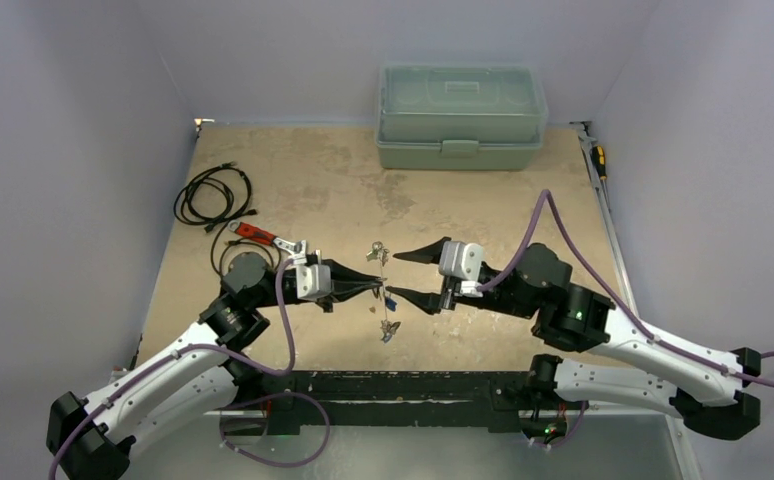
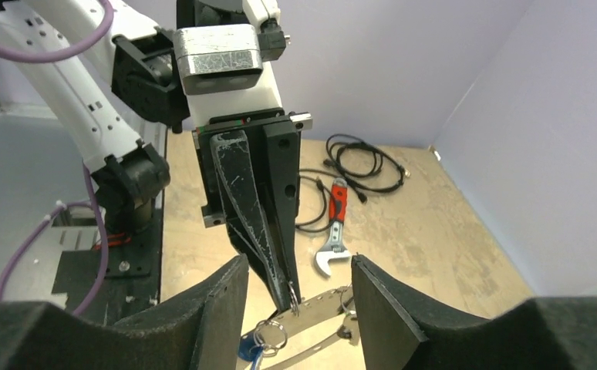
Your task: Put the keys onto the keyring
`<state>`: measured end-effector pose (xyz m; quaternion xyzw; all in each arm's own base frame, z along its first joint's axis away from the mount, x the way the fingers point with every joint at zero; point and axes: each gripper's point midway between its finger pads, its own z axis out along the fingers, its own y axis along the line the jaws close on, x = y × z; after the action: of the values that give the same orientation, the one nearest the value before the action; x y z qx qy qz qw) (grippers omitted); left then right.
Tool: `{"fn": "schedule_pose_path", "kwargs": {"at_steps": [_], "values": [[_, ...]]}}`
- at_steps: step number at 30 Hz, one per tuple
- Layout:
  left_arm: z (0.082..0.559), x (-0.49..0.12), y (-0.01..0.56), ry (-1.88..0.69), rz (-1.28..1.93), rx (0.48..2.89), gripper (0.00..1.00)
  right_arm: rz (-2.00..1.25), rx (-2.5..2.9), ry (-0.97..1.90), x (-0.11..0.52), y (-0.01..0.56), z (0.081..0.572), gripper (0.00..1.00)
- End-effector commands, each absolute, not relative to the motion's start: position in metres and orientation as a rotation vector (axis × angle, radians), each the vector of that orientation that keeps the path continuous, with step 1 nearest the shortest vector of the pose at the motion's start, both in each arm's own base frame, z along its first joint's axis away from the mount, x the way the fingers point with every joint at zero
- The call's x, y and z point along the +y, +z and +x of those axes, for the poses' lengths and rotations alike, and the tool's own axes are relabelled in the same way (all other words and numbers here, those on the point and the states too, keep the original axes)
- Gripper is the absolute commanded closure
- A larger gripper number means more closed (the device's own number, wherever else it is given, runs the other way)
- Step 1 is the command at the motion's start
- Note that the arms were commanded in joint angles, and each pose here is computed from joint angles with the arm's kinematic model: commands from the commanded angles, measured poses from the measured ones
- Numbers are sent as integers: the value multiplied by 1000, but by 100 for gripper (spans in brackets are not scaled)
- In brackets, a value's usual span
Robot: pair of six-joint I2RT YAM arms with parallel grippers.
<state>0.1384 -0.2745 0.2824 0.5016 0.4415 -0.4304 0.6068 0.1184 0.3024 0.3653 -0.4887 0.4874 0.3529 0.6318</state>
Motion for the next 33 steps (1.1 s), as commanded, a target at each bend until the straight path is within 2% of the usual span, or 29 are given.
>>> {"fn": "schedule_pose_path", "kwargs": {"at_steps": [1,13,25,33], "values": [[142,-272,317,-932,1133,925,100,-1215,1216,746,298,357,121,45],[139,-271,310,-939,1165,972,100,-1420,1321,693,317,346,124,45],[133,-271,309,-957,1183,973,100,-1504,1341,669,330,331,128,53],[132,-271,309,-959,1188,972,100,-1545,1364,630,334,318,133,63]]}}
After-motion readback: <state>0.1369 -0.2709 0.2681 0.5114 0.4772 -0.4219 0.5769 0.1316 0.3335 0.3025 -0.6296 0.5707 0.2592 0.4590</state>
